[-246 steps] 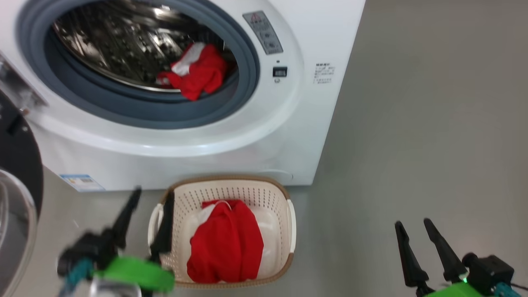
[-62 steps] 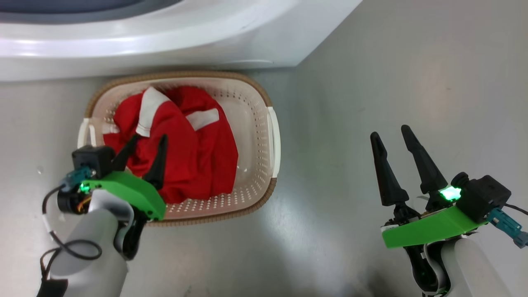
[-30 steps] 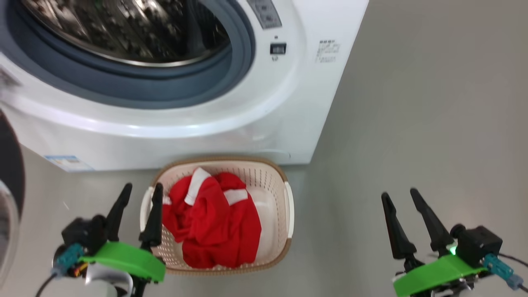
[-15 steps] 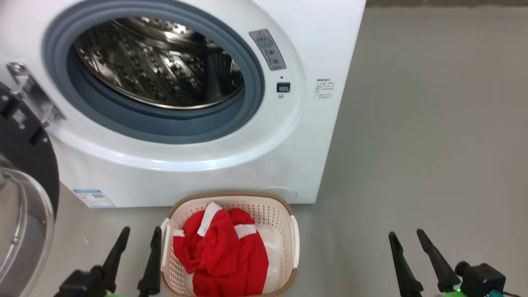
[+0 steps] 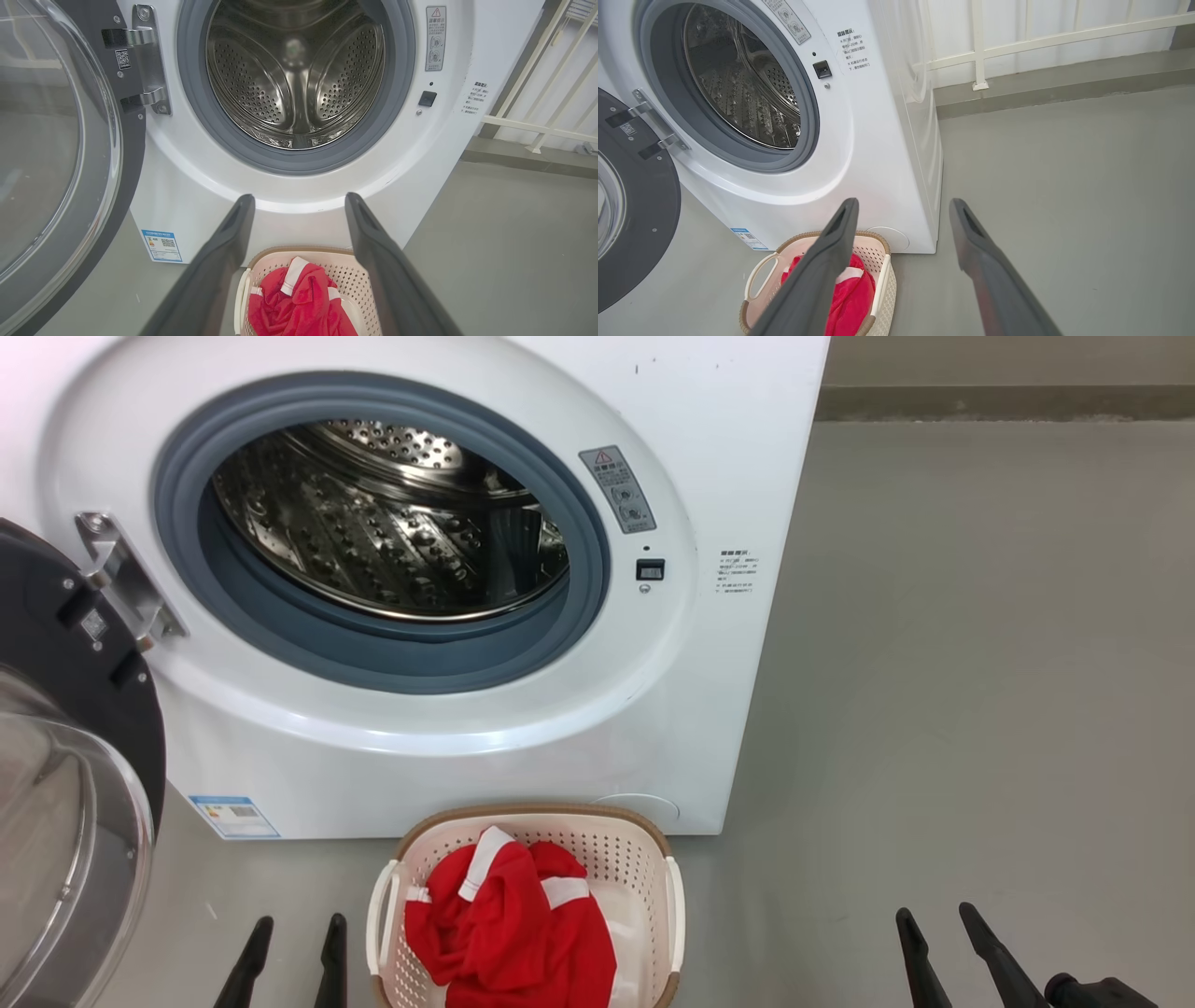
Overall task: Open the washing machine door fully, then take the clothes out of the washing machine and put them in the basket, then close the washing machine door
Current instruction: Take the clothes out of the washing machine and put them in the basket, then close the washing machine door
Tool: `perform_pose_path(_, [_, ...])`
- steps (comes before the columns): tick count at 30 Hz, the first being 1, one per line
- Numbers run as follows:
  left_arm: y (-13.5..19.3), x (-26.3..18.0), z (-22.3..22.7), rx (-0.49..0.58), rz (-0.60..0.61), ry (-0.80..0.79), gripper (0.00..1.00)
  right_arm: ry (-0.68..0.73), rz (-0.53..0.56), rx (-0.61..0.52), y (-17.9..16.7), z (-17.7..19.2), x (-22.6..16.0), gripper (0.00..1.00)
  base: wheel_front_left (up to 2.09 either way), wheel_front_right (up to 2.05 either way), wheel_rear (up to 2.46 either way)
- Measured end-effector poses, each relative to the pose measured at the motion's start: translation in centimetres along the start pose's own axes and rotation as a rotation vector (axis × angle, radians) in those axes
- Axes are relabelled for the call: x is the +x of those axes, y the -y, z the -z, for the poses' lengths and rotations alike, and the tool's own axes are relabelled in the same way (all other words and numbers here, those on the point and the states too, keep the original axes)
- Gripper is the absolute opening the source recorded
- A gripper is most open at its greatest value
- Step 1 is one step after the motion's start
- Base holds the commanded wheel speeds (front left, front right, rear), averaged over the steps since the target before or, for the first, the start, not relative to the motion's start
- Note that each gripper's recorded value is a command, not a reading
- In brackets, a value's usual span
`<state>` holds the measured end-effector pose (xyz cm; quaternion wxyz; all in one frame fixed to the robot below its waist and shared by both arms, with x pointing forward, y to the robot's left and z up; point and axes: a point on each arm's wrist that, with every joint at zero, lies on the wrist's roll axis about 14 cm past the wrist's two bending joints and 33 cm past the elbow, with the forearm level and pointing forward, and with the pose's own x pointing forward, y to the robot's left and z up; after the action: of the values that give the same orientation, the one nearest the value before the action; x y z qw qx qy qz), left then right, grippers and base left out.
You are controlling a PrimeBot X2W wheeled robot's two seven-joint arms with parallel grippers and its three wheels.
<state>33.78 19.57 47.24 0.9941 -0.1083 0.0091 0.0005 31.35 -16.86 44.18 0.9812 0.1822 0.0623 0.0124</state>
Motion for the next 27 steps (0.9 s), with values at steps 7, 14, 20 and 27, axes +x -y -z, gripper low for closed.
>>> perform_pose_path(7, [0.08, -0.05, -0.18, 0.002, -0.002, 0.007, 1.00, 0.005, 0.000, 0.000, 0.00, -0.14, 0.02, 1.00, 0.00, 0.00, 0.00])
perform_pose_path(14, [-0.04, -0.02, -0.26, 0.007, -0.007, 0.010, 1.00, 0.005, 0.001, -0.002, 0.10, -0.17, 0.02, 1.00, 0.00, 0.00, 0.00])
perform_pose_path(20, [0.06, 0.05, -0.32, 0.006, -0.006, 0.012, 1.00, 0.005, 0.004, -0.002, 0.18, -0.17, 0.00, 1.00, -0.08, 0.08, 0.00])
perform_pose_path(27, [0.12, 0.15, -0.38, 0.012, -0.005, 0.014, 1.00, 0.002, 0.006, -0.002, 0.23, -0.11, 0.10, 1.00, -0.83, 0.83, 0.00])
